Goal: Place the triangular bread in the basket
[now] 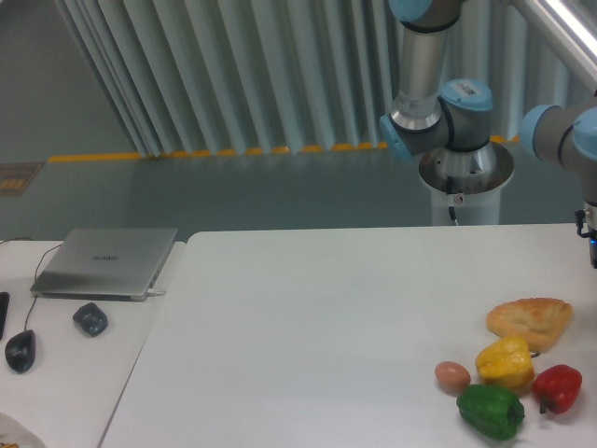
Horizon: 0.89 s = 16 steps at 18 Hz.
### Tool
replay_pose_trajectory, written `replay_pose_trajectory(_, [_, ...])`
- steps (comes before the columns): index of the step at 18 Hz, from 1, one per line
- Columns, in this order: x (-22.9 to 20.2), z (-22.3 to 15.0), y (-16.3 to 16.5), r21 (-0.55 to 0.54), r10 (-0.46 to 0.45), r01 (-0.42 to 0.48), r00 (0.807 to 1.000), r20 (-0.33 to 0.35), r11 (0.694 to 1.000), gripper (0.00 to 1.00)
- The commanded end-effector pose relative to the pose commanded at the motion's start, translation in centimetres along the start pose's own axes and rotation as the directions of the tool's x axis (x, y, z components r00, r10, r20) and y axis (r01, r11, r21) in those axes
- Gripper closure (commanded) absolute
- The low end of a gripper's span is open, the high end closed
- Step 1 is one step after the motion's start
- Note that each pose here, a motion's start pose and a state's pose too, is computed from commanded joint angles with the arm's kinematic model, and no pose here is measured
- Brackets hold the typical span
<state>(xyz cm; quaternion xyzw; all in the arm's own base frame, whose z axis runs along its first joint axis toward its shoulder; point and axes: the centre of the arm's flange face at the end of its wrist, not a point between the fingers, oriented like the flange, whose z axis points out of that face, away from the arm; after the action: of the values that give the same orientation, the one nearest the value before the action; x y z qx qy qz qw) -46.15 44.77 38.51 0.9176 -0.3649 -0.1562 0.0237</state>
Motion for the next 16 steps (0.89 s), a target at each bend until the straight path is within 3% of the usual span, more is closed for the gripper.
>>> replay_pose_trajectory(3, [0.2,0.2,-0.2,0.001,-0.003,0.003,1.0,-0.004,1.0,0.0])
replay_pose_trajectory(6, [0.2,0.2,-0.8,0.005,-0.067,0.067,0.998,-0.004,0.998,0.0])
replay_pose_trajectory(16, [0.6,1.7,-0.9,0.001,-0.069,0.069,0.997,-0.031,0.998,0.0])
